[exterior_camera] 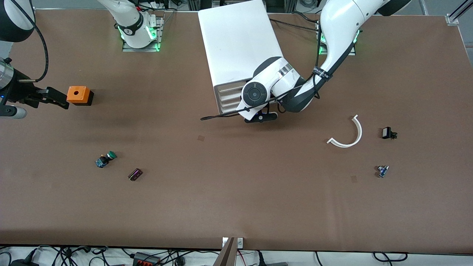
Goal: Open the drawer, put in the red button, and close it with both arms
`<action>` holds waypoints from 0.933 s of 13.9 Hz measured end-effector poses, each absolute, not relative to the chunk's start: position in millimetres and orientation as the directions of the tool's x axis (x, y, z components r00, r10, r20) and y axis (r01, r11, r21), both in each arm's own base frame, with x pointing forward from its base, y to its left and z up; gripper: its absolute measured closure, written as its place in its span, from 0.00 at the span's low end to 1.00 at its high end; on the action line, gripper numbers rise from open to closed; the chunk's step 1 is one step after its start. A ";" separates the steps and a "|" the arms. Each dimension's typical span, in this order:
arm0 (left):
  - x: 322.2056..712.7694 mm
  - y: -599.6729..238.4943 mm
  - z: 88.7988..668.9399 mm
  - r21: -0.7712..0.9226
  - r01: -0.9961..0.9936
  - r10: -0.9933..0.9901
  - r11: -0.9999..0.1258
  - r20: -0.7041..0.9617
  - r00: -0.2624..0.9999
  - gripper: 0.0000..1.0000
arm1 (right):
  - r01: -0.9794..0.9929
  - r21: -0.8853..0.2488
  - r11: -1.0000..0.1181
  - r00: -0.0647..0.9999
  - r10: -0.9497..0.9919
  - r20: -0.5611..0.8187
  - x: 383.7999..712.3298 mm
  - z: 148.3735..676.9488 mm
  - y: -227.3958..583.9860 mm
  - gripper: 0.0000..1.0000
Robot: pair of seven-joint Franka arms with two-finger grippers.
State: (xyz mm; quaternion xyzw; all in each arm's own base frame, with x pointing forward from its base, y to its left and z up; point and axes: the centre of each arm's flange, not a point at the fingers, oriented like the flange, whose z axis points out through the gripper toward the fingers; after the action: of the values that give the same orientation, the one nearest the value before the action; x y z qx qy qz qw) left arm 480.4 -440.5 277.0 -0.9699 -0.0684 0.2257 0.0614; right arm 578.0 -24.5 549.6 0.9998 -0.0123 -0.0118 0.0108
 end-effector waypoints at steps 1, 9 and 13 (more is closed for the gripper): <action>480.6 -438.6 278.4 -0.152 0.104 0.161 -0.983 -0.435 0.886 0.00 | -0.024 0.022 -0.999 0.999 -0.025 -0.024 578.2 549.0 -24.5 0.00; 531.8 -389.7 309.8 -0.104 0.190 0.216 -0.976 -0.422 0.881 0.00 | -0.023 0.022 -0.999 0.999 -0.024 -0.029 582.5 541.2 -24.1 0.00; 577.7 -335.0 337.1 -0.031 0.200 0.196 -0.979 -0.386 0.902 0.00 | -0.023 0.022 -0.999 0.999 -0.024 -0.027 582.7 541.4 -24.2 0.00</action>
State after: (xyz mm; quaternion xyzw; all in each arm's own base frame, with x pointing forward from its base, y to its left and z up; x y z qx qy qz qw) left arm 577.7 -335.0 337.1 -0.9751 -0.1014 0.1972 -0.0044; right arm 582.7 -24.2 541.4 0.9998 -0.0118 -0.0136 0.0109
